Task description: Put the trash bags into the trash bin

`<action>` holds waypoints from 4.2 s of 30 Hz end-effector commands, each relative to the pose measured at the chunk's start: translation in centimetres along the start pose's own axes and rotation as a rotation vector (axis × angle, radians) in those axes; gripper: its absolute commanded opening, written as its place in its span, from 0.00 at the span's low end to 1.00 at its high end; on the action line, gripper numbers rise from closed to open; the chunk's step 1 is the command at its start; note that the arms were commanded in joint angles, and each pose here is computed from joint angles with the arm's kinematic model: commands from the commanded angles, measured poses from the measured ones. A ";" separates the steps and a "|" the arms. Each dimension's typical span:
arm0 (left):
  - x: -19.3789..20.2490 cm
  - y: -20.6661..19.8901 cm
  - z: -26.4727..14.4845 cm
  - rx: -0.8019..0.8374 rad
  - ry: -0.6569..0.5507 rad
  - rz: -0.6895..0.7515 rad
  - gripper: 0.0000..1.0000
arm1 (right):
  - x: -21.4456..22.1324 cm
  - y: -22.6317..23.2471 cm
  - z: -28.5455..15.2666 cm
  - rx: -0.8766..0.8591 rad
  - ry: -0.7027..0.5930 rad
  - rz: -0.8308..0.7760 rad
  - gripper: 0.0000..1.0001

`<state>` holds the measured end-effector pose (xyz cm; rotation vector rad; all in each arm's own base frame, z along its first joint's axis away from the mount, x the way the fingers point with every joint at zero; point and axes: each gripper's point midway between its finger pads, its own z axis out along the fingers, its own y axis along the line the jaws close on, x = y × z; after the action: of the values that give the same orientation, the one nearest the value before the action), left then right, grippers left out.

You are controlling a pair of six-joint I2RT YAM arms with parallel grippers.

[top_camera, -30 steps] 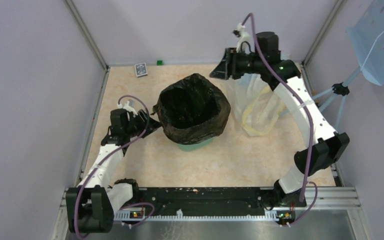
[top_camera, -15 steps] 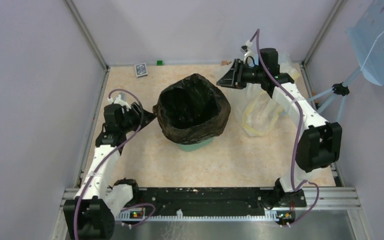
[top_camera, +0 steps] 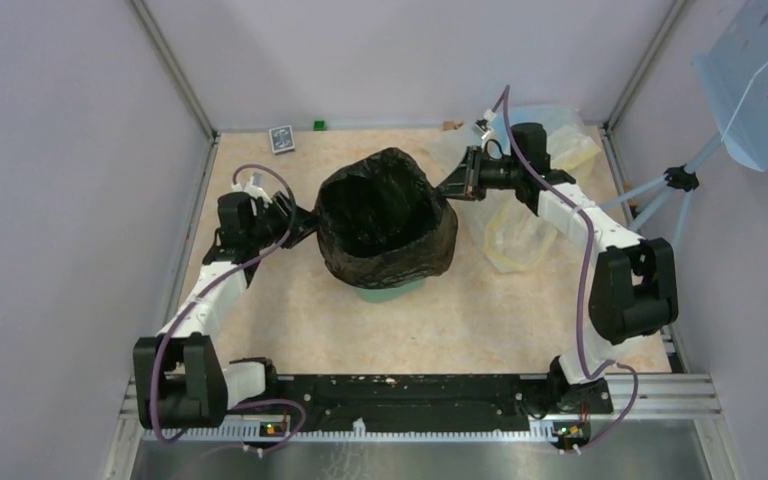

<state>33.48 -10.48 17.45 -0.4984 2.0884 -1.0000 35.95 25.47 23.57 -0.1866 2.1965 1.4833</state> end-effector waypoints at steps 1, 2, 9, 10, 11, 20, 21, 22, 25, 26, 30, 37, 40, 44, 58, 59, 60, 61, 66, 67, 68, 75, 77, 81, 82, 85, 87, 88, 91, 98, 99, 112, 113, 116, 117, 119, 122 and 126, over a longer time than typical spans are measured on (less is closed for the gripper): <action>-0.2 -1.9 1.3 0.134 0.033 -0.010 0.44 | -1.2 2.6 -0.8 -0.080 -0.045 -0.077 0.00; -0.3 -1.5 1.6 0.120 0.026 -0.010 0.38 | -1.2 2.5 -0.8 -0.077 -0.048 -0.076 0.00; -0.2 0.5 2.7 0.071 0.010 -0.017 0.27 | 0.5 0.6 -0.2 -0.058 -0.031 -0.044 0.00; -0.2 0.6 2.9 0.073 0.015 -0.019 0.27 | 0.9 0.5 0.1 -0.059 -0.025 -0.040 0.00; 0.0 0.7 3.0 0.074 0.022 -0.022 0.27 | 1.4 0.4 0.3 -0.059 -0.017 -0.040 0.00; 0.2 0.7 2.8 0.077 0.028 -0.005 0.29 | 4.4 -1.6 1.9 -0.013 0.015 -0.011 0.00; 0.2 0.7 2.8 0.074 0.030 -0.002 0.30 | 4.5 -1.8 1.9 -0.002 0.015 -0.011 0.00; 0.0 0.7 2.7 0.068 0.024 0.010 0.31 | 4.4 -2.1 1.8 0.018 0.008 -0.013 0.00; -1.1 0.4 2.5 0.039 -0.001 0.047 0.34 | 3.2 -2.2 0.6 0.085 -0.062 -0.058 0.02; -1.5 0.2 2.4 0.035 -0.009 0.058 0.34 | 3.0 -2.3 0.1 0.109 -0.078 -0.061 0.03; -2.9 -0.9 2.3 0.034 -0.019 0.091 0.40 | 3.5 -2.3 -0.9 0.141 -0.073 -0.088 0.05; -3.6 -2.9 3.7 0.134 0.008 0.040 0.43 | 6.2 -2.1 -0.1 0.222 -0.074 -0.143 0.19; -3.7 -3.8 5.2 0.183 0.034 0.022 0.42 | 7.3 -0.9 1.3 0.213 -0.059 -0.161 0.18; -3.8 -5.2 7.6 0.205 0.058 0.027 0.41 | 9.0 0.5 1.8 0.236 -0.069 -0.193 0.18; -6.7 -8.9 15.3 0.272 0.088 0.083 0.43 | 9.8 -0.3 -2.8 0.327 -0.161 -0.226 0.25; -7.2 -8.5 15.1 0.252 0.067 0.099 0.45 | 9.1 -0.3 -3.6 0.299 -0.181 -0.201 0.28; -7.8 -8.1 14.7 0.234 0.047 0.116 0.47 | 8.4 -0.3 -4.3 0.269 -0.206 -0.182 0.31; -8.4 -7.9 14.1 0.225 0.033 0.128 0.49 | 7.6 -0.2 -4.9 0.243 -0.227 -0.171 0.34; -10.1 -7.4 10.5 0.189 0.007 0.158 0.62 | 5.2 2.1 -5.0 0.121 -0.241 -0.196 0.47; -10.1 -7.5 9.7 0.180 0.000 0.161 0.63 | 4.7 2.8 -4.6 0.083 -0.244 -0.201 0.50; -10.1 -7.5 8.8 0.171 -0.007 0.163 0.65 | 4.4 3.3 -4.3 0.056 -0.242 -0.199 0.50; -9.2 -5.1 3.1 0.035 -0.076 0.156 0.79 | 4.0 3.8 -2.5 -0.054 -0.207 -0.109 0.55; -9.0 -4.5 1.3 0.002 -0.099 0.150 0.84 | 4.5 2.9 -2.1 -0.044 -0.181 -0.071 0.56; -7.7 -4.0 -1.3 -0.023 -0.111 0.156 0.90 | 6.6 2.0 -1.5 -0.078 -0.138 -0.018 0.56; -7.3 -4.0 -1.8 -0.024 -0.110 0.159 0.91 | 7.1 2.0 -1.4 -0.090 -0.127 -0.006 0.56; -5.8 -4.1 -3.0 -0.017 -0.096 0.159 0.92 | 8.7 2.0 -0.8 -0.118 -0.091 0.021 0.39; -5.0 -4.3 -3.8 -0.003 -0.089 0.158 0.92 | 9.5 2.0 -0.5 -0.131 -0.072 0.037 0.19; -4.6 -4.5 -4.1 0.007 -0.086 0.159 0.92 | 9.8 1.7 -0.4 -0.129 -0.064 0.049 0.09; -3.3 -4.1 -4.8 0.002 -0.073 0.142 0.91 | 10.6 0.1 0.2 -0.094 -0.052 0.081 0.00; -1.3 -2.9 -5.2 0.001 -0.055 0.121 0.90 | 13.0 -1.5 2.2 -0.029 -0.013 0.085 0.00; -0.9 -2.6 -5.1 0.005 -0.044 0.110 0.90 | 13.1 -1.7 2.4 -0.023 -0.013 0.088 0.00; -0.3 -2.6 -3.6 0.073 -0.001 0.067 0.89 | 15.1 -4.5 3.8 0.080 0.004 0.089 0.00; -0.2 -2.6 -3.4 0.075 0.010 0.062 0.89 | 15.2 -4.5 3.9 0.082 0.007 0.087 0.00; 0.3 -2.3 -3.1 0.080 0.038 0.052 0.89 | 15.6 -4.9 4.3 0.097 0.014 0.085 0.00; 0.5 -2.1 -3.0 0.080 0.048 0.046 0.89 | 15.8 -4.9 4.4 0.101 0.016 0.085 0.00; 0.8 -1.8 -2.8 0.077 0.058 0.039 0.89 | 16.1 -5.1 4.7 0.111 0.022 0.084 0.00; 0.9 -1.6 -2.7 0.078 0.056 0.038 0.89 | 16.3 -5.4 5.1 0.127 0.028 0.077 0.00; 0.3 -1.9 -2.8 0.077 0.040 0.063 0.89 | 15.5 -5.0 4.5 0.157 -0.003 0.045 0.02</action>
<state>31.26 -9.68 18.80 -0.4629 2.1048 -1.0111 25.08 29.29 9.28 -0.0153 2.3859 1.3687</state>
